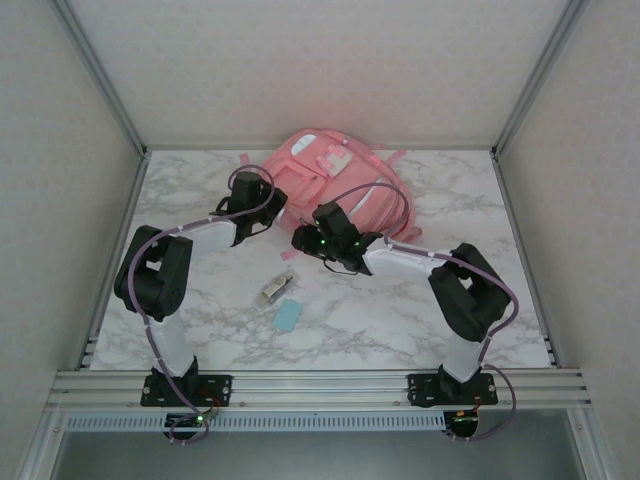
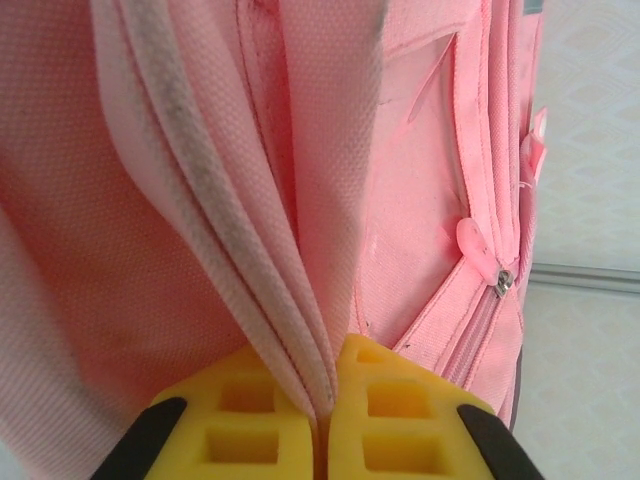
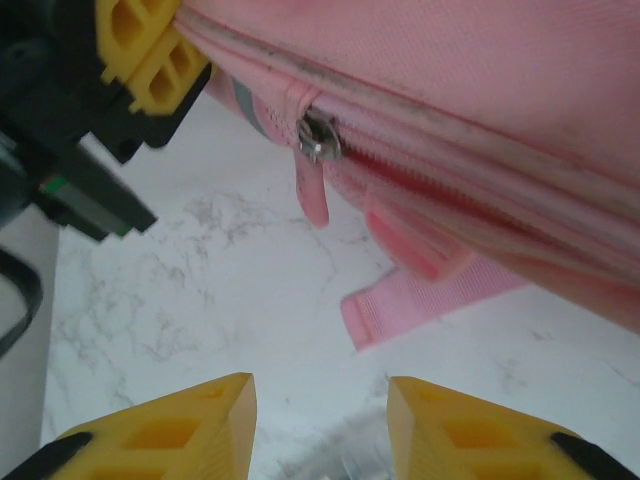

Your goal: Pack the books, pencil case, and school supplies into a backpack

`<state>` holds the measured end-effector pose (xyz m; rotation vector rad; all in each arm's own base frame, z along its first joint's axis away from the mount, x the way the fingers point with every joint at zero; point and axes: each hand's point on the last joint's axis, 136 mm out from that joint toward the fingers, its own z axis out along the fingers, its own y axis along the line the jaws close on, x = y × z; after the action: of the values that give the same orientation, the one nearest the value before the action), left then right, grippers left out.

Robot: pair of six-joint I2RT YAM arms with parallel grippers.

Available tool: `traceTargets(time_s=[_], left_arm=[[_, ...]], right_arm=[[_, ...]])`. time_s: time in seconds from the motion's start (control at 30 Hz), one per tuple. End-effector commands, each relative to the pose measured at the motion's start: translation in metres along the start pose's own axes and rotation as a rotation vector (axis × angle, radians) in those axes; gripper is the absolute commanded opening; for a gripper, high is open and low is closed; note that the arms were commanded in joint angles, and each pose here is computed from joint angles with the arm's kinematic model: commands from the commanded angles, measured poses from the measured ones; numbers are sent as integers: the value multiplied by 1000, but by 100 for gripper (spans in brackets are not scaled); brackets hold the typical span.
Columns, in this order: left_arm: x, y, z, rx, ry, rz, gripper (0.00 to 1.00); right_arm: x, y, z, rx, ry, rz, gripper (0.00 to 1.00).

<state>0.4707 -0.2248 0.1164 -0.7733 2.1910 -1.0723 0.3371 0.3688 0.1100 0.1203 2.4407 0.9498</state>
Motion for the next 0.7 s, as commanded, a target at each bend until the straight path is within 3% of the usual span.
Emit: traceTargets(time_s=[0.0,0.3,0.67], left_arm=[[26,-44,-17,120,97,37,0],[27,-47,-19,128,107,14,0],[24,-52,-26,132,89,10,0]], right_arm=[[-39,38,6,-132,-159,66,40],[-51,21,39,-45,-227,139,39],[-51,-20,40,175,-238,170,45]])
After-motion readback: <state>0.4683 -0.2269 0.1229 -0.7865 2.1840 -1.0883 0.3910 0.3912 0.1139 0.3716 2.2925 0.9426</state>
